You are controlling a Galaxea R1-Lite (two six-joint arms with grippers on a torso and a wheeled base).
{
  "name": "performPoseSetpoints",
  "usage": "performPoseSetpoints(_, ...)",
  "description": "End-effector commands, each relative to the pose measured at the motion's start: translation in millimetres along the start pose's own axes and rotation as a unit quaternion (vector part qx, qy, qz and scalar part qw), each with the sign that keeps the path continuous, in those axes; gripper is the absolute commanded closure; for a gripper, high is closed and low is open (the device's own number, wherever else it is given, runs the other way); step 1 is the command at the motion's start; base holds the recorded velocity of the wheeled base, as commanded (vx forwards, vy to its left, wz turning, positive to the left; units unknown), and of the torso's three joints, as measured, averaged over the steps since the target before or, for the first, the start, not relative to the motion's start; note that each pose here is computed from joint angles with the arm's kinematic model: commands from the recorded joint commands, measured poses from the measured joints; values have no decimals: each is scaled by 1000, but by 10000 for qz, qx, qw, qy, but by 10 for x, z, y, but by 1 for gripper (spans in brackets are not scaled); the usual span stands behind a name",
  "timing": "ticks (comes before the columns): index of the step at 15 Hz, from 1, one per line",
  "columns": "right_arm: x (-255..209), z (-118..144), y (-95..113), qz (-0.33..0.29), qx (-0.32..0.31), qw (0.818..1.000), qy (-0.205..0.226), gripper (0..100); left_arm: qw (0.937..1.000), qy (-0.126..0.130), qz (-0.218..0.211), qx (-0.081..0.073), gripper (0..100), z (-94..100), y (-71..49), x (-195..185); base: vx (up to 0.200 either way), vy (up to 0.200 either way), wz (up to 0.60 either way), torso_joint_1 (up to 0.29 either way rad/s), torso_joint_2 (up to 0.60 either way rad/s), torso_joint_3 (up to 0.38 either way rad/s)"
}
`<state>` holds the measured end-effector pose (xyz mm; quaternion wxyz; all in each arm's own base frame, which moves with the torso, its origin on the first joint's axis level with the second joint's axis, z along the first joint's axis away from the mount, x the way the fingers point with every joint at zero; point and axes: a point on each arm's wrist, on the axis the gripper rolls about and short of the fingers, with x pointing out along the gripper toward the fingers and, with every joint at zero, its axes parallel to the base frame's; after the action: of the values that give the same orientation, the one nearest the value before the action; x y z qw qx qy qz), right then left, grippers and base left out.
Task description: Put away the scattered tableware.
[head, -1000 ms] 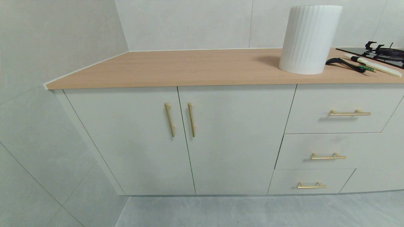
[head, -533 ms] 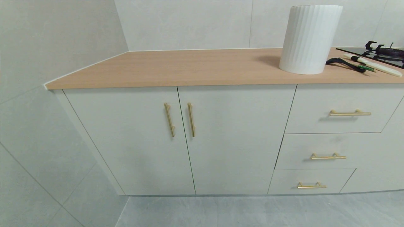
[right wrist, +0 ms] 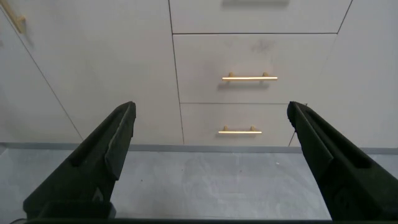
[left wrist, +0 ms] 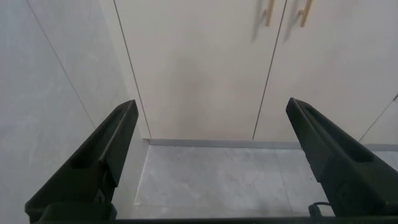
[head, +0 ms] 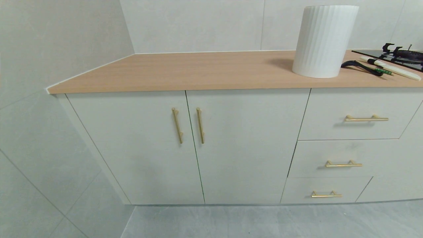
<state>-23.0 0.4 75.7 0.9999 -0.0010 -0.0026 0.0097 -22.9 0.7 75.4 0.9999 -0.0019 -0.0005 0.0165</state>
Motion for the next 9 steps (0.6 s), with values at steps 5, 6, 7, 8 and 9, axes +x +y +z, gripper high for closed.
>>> performPoseSetpoints(5,2,-2,1,26,-5,10000,25,0,10000,12,-4,-11,0,-1,0,1,0,0,0,0,0,0)
performPoseSetpoints(6,2,-2,1,26,2,10000,25,0,10000,12,-4,35,0,-1,0,1,0,0,0,0,0,0)
performPoseSetpoints(7,2,-2,1,26,2,10000,25,0,10000,20,-4,81,0,0,0,2,0,0,0,0,0,0)
performPoseSetpoints(8,2,-1,1,34,2,10000,18,0,10000,12,-12,73,0,-1,-1,1,0,0,0,0,0,0)
performPoseSetpoints(9,2,-1,1,34,2,10000,18,0,10000,12,-12,66,0,-1,-1,1,0,0,0,0,0,0)
